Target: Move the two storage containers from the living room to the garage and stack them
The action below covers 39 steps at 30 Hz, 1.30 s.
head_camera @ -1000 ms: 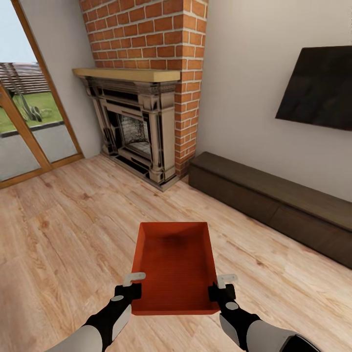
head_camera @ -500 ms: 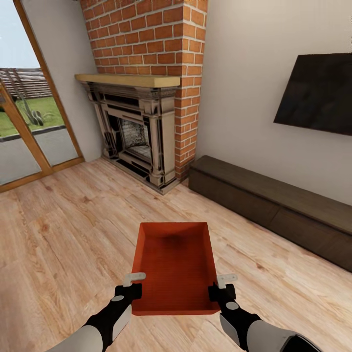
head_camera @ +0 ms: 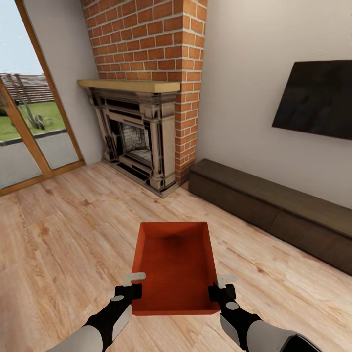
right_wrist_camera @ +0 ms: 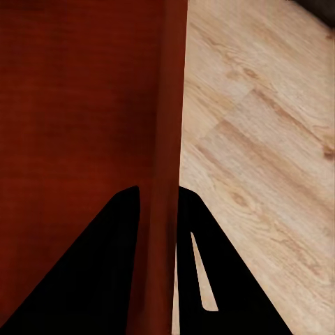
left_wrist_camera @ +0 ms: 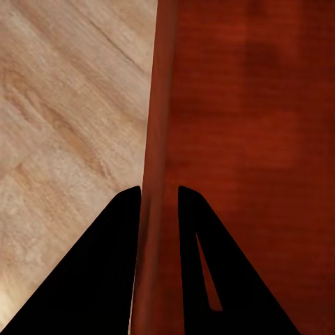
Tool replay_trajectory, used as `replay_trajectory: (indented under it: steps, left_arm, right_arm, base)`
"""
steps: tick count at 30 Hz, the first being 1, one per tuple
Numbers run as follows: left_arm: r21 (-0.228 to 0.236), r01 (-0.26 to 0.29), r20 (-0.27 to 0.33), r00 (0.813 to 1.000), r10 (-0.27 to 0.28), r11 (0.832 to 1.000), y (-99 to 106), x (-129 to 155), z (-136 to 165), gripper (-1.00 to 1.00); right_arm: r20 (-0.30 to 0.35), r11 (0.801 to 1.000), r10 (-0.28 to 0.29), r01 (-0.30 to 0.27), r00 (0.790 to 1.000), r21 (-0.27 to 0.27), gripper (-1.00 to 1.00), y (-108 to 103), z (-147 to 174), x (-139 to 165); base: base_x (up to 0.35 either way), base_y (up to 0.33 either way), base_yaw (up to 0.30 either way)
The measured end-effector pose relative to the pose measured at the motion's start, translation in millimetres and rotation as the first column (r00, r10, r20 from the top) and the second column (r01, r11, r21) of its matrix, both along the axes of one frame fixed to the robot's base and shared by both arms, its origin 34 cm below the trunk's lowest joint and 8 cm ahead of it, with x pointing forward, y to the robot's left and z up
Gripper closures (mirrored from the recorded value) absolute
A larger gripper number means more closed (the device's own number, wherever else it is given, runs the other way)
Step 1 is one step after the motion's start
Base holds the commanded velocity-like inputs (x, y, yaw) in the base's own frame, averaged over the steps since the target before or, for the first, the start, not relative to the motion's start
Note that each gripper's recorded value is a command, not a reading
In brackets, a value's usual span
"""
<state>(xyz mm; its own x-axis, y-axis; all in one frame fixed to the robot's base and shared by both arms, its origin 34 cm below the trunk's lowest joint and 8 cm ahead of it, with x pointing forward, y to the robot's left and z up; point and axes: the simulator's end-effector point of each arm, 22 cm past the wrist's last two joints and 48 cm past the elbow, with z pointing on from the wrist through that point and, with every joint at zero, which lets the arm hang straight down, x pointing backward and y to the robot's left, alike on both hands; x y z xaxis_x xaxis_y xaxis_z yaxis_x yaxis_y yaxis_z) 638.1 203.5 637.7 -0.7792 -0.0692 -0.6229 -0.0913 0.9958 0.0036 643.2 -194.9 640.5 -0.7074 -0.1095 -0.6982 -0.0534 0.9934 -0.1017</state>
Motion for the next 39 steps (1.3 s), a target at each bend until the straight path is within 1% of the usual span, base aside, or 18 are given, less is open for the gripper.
replay_trajectory:
  steps: [39]
  left_arm:
    - [0.000, 0.000, 0.063, 0.998, 0.000, 1.000, -0.1, 16.1, 31.8, 1.00]
  right_arm:
    - [0.063, 1.000, 0.000, 0.000, 0.998, 0.000, 1.00, 0.0, 32.1, 15.9]
  base:
    - [0.000, 0.000, 0.000]
